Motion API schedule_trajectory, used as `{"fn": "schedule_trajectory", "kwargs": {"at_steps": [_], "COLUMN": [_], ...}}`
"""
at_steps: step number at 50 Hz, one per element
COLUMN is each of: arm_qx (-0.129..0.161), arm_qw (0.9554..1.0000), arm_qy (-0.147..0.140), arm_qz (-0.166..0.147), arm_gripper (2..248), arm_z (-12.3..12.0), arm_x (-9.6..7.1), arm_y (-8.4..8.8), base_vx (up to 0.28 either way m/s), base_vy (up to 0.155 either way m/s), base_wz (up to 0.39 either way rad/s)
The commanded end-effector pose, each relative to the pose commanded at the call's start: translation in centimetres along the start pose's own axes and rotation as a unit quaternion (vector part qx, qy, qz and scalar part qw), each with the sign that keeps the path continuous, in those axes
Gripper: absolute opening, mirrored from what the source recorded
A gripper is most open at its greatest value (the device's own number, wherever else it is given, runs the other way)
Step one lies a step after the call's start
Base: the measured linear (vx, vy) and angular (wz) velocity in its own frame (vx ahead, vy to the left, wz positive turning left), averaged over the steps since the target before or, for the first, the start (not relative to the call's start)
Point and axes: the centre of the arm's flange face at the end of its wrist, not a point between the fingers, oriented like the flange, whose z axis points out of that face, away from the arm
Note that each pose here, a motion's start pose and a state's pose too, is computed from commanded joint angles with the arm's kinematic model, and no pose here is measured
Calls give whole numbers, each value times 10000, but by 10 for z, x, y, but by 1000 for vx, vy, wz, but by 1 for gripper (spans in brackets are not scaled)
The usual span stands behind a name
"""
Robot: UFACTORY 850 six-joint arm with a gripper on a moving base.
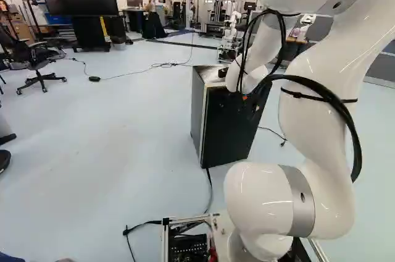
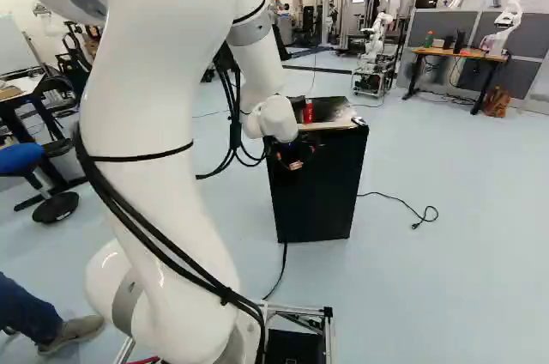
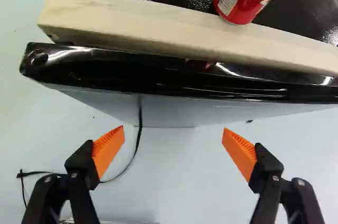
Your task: Grab a drink from the fridge
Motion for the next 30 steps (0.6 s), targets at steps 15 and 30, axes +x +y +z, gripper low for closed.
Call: {"fn": "schedule_trajectory", "kwargs": {"at_steps": [15,30], "arm_qx": [1,2], "arm_qw": [10000,10000], "arm_qy": [14,31], "arm_qz": [-4,-16], "arm_gripper": [247,247], "arm_z": [1,5], "arm_x": [2,6], "arm_y": [0,1], "base_vx": [0,0], "base_vy": [0,0], "base_wz": [0,0]}}
